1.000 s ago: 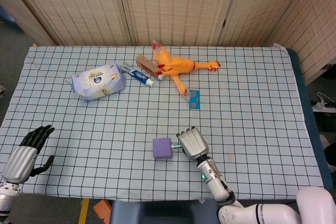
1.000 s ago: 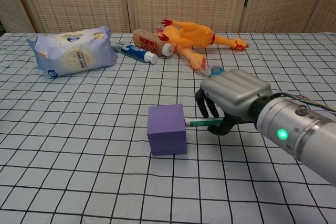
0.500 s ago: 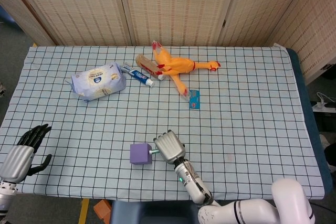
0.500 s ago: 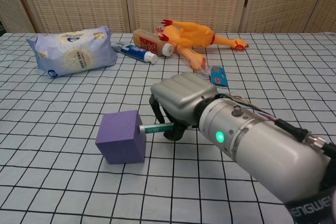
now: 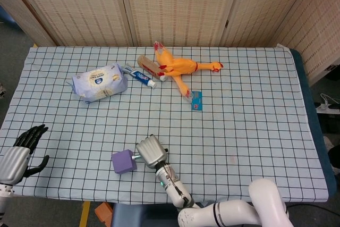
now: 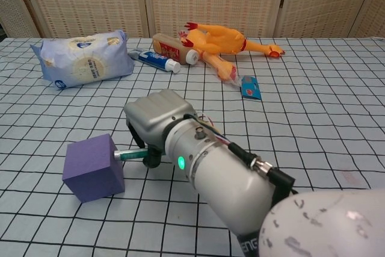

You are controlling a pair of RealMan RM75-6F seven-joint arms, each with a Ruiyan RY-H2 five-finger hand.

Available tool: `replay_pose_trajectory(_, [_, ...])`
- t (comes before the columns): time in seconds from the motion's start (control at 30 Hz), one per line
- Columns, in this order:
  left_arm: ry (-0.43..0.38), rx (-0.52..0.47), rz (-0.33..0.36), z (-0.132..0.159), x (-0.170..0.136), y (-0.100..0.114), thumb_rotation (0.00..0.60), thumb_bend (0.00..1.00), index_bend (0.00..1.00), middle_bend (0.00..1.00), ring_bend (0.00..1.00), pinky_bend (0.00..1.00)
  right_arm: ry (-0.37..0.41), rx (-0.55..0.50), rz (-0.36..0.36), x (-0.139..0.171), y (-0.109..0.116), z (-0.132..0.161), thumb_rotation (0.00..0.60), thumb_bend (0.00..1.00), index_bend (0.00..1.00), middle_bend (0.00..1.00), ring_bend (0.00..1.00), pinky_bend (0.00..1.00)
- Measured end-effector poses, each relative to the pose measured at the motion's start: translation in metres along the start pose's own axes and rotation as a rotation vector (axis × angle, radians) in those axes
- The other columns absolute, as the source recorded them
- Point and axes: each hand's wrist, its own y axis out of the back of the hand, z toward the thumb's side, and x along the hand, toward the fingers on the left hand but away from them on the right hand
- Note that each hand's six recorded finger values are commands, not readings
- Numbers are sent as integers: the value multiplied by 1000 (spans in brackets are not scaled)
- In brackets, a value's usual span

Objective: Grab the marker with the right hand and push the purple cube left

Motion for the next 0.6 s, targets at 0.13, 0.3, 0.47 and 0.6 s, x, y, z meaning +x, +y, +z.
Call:
replay_pose_trajectory(0.13, [5,-2,1,-1,1,1,600,442,0,0,0,100,11,-2,6,-7,0,13,600,365,991,734,524,494])
replay_pose_trajectory(0.3, [9,-4,4,-3,1,2,600,441,0,0,0,100,27,-8,16,-16,-1,33,600,366,991,734,527,494])
replay_pose_trajectory(0.47, [9,-7,4,-3,2,2,600,442,0,0,0,100,43,-25,18,-25,0,51,600,368,991,735,531,494])
replay_pose_trajectory(0.6, [9,-7,5,-4,2,3,600,442,0,0,0,100,55,-38,21,-29,3,57,600,368,992,735,531,494])
